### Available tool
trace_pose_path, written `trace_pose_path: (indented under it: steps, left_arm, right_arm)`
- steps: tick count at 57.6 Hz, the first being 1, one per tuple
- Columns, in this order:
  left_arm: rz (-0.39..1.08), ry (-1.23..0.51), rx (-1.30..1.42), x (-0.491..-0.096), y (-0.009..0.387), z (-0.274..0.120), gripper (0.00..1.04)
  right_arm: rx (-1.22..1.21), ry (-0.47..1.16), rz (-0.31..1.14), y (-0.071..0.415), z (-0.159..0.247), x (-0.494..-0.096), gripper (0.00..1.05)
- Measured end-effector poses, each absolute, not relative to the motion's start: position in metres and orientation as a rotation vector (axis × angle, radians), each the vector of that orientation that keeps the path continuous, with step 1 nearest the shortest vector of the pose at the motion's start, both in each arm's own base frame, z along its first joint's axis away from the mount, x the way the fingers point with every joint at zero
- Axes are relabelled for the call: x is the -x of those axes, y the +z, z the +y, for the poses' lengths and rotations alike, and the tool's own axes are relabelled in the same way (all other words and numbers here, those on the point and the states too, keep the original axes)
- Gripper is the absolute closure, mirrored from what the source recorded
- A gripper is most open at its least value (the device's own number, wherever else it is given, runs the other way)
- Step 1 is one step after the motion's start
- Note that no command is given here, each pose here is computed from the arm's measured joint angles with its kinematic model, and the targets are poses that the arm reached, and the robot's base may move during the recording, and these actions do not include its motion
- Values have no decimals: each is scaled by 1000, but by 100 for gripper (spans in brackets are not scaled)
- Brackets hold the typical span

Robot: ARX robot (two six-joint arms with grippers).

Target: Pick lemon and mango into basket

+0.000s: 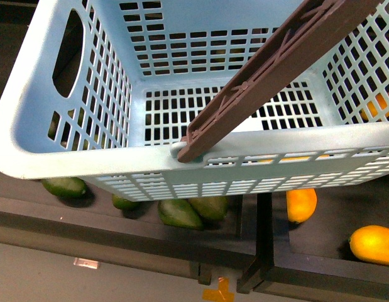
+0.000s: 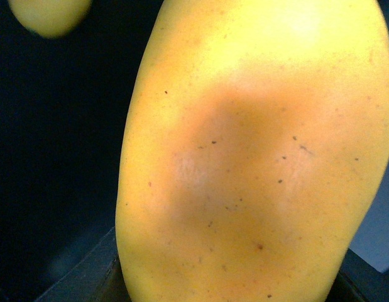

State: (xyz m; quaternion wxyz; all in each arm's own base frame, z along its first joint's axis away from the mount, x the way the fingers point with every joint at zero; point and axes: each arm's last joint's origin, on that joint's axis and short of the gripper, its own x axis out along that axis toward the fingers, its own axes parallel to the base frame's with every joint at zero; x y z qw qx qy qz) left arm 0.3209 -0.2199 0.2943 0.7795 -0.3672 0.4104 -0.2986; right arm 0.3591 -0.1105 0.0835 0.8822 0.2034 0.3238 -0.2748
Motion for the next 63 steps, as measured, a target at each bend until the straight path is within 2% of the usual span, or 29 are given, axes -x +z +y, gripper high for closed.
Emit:
trace_pose_path:
  steps: [6, 13, 27, 38, 63]
  left_arm:
    - [887, -645, 794, -321, 294, -220, 100]
    - [887, -645, 794, -321, 294, -220, 100]
    - [887, -645, 794, -321, 294, -220, 100]
    - [887, -645, 794, -321, 294, -220, 100]
    - [886, -644, 793, -321, 294, -220, 100]
  right_arm:
    - [-279, -391, 558, 144, -99, -348, 49]
    - [-138, -195, 421, 206, -67, -328, 49]
    - [-43, 39, 256, 261, -9, -294, 49]
    - [-13, 153, 238, 265, 24, -280, 49]
    - [26, 230, 277, 252, 55, -276, 50]
